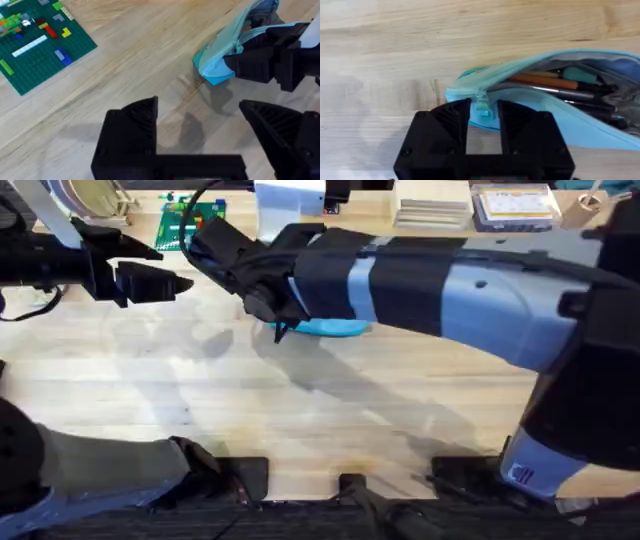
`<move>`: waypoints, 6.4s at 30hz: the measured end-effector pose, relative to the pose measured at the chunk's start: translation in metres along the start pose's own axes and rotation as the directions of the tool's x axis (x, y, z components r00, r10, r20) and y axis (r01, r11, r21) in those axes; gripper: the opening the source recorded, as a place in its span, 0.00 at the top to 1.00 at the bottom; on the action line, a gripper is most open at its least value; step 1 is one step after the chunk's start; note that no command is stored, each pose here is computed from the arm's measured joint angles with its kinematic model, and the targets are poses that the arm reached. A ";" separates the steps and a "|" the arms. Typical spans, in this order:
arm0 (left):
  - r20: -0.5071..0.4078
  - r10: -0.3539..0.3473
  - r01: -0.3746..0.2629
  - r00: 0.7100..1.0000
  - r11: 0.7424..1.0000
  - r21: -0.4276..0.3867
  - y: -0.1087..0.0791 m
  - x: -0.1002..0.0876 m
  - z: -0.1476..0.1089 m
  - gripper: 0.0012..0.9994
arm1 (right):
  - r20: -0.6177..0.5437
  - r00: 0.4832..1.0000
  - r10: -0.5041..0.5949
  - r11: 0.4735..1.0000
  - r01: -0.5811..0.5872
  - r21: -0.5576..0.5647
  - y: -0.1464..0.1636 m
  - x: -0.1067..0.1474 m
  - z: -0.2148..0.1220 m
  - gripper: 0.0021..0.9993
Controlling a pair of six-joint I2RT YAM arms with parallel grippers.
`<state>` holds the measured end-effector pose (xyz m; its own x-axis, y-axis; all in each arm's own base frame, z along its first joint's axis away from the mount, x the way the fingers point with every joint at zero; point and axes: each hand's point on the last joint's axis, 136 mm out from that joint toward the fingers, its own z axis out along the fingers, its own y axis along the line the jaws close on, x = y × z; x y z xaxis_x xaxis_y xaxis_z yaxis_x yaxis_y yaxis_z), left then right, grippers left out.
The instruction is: Unzip the bag, pick up the pens from the table one at a time and place them inside, then zip the bag closed.
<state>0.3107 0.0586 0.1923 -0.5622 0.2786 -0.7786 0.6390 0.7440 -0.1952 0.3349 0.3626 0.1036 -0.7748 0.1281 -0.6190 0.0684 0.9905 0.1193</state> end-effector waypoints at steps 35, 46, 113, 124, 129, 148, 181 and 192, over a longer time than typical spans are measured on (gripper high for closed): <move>0.000 0.000 0.000 1.000 1.000 0.000 0.000 0.000 0.000 0.01 | -0.042 0.998 -0.049 0.998 0.050 0.041 -0.006 0.000 -0.012 0.97; 0.000 0.000 0.000 1.000 1.000 0.000 0.000 0.000 0.000 0.01 | -0.043 0.996 -0.078 0.996 0.079 0.033 0.000 0.003 -0.020 0.97; 0.283 0.269 -0.376 0.921 0.804 0.460 -0.045 0.024 0.165 0.01 | -0.039 0.996 -0.074 0.997 0.075 0.028 0.002 0.002 -0.019 0.97; 0.281 0.259 -0.368 0.924 0.804 0.467 -0.046 0.024 0.165 0.01 | -0.039 0.996 -0.074 0.997 0.075 0.029 0.002 0.002 -0.019 0.97; 0.281 0.259 -0.368 0.924 0.804 0.467 -0.046 0.024 0.165 0.01 | -0.039 0.996 -0.074 0.997 0.075 0.029 0.002 0.002 -0.019 0.97; 0.282 0.263 -0.372 0.923 0.800 0.470 -0.048 0.024 0.165 0.96 | -0.036 0.997 -0.075 0.997 0.076 0.031 0.001 0.002 -0.019 0.97; 0.284 0.263 -0.373 0.922 0.798 0.473 -0.049 0.023 0.165 0.96 | -0.119 0.977 -0.178 0.970 0.195 0.146 -0.048 -0.012 -0.018 0.97; 0.283 0.264 -0.373 0.922 0.798 0.474 -0.050 0.023 0.166 0.96 | -0.182 0.967 -0.180 0.953 0.217 0.209 -0.072 -0.009 -0.020 0.97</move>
<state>0.3528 -0.0725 0.0851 -0.2013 0.2809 -0.9384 0.9683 0.2018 -0.1473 0.3241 0.2890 0.1164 -0.8756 -0.0640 -0.4788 0.0283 0.9827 -0.1832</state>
